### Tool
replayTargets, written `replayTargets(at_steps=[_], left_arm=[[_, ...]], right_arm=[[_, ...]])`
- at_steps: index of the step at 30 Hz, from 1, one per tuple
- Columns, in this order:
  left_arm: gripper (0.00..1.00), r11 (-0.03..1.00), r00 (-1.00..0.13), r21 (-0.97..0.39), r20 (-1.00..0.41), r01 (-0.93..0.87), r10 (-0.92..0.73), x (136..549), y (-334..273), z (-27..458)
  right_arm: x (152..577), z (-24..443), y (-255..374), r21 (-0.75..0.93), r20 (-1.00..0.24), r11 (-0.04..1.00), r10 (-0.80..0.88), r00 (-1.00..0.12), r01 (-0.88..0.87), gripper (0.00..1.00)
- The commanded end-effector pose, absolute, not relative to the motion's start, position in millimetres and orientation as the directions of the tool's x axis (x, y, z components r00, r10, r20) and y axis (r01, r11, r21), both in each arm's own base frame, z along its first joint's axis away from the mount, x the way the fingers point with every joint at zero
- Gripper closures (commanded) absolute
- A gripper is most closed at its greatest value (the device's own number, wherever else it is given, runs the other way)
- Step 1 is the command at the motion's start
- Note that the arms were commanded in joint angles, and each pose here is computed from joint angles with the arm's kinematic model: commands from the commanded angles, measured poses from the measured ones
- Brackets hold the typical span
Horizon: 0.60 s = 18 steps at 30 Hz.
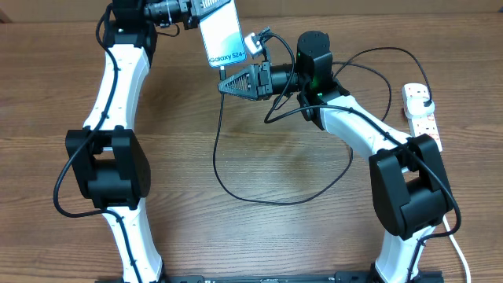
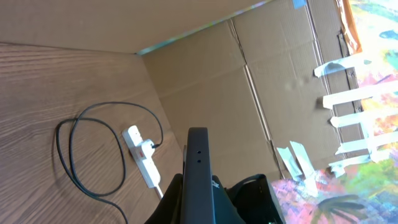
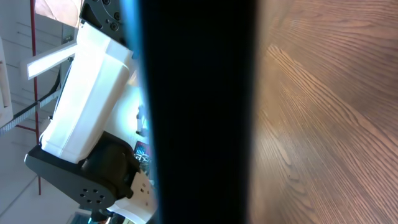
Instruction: Plug charger to phone and switch on socket
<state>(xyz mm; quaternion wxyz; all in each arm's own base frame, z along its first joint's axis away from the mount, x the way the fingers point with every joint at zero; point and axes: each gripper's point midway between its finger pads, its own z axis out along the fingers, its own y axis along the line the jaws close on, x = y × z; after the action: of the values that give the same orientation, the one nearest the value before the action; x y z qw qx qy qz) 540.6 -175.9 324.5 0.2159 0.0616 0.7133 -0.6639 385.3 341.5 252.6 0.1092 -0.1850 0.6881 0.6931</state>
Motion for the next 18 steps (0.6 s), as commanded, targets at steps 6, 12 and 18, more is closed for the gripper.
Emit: replayTargets(at_steps=[6, 12, 18], left_arm=[[0.96, 0.059, -0.909, -0.915, -0.402, 0.398, -0.111, 522, -167, 334], [0.96, 0.039, -0.908, -0.911, -0.413, 0.412, -0.070, 515, -171, 334], [0.96, 0.035, -0.903, -0.905, -0.425, 0.423, -0.061, 513, -174, 334]], right_arm=[[387, 259, 344, 0.900, -0.435, -0.039, -0.103, -0.895, -0.433, 0.96], [387, 259, 344, 0.901, -0.435, -0.039, -0.102, -0.895, -0.433, 0.96], [387, 259, 344, 0.901, -0.435, -0.039, -0.103, -0.895, -0.433, 0.96]])
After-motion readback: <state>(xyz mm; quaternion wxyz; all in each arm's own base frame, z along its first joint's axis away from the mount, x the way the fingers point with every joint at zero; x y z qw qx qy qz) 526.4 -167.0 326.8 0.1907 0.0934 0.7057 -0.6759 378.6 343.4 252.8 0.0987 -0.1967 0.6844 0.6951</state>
